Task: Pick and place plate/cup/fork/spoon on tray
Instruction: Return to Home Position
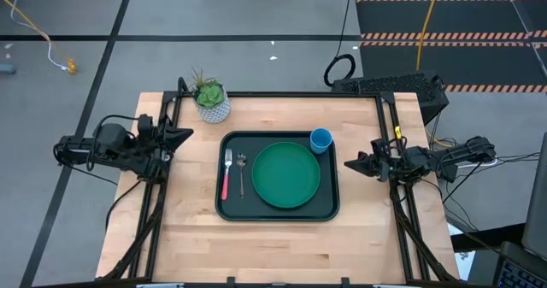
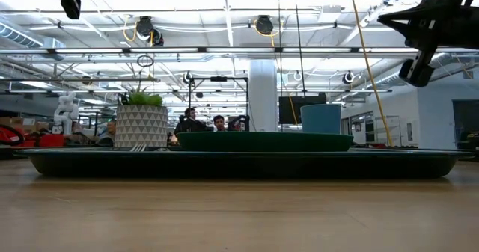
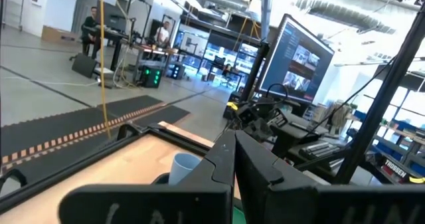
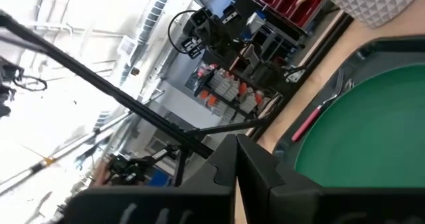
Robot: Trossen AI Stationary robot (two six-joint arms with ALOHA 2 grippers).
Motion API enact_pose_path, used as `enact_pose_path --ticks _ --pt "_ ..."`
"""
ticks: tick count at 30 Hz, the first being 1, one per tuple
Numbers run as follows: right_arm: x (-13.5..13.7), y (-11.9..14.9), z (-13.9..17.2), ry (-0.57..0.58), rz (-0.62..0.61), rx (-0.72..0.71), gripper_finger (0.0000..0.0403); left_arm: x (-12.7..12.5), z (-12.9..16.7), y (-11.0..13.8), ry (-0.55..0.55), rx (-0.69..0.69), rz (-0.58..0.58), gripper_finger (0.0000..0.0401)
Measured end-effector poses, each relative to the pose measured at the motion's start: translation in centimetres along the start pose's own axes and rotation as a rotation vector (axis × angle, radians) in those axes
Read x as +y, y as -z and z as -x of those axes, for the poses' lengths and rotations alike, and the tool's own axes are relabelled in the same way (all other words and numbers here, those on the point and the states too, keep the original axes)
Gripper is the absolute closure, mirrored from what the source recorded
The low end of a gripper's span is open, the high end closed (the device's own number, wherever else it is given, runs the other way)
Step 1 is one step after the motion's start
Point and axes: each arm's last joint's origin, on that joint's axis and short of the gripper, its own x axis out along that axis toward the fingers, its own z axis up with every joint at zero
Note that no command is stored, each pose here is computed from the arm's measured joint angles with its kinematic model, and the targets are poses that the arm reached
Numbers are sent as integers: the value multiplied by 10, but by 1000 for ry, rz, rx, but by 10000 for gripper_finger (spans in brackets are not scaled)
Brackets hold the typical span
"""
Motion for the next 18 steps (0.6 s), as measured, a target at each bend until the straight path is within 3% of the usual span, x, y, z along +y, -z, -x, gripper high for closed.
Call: enact_pose_path --ticks 4,18 --pt "0 0 0 0 57 0 403 0 0 0 0 0 0 393" --pt "0 0 0 0 59 0 403 1 0 2 -6 21 -8 393"
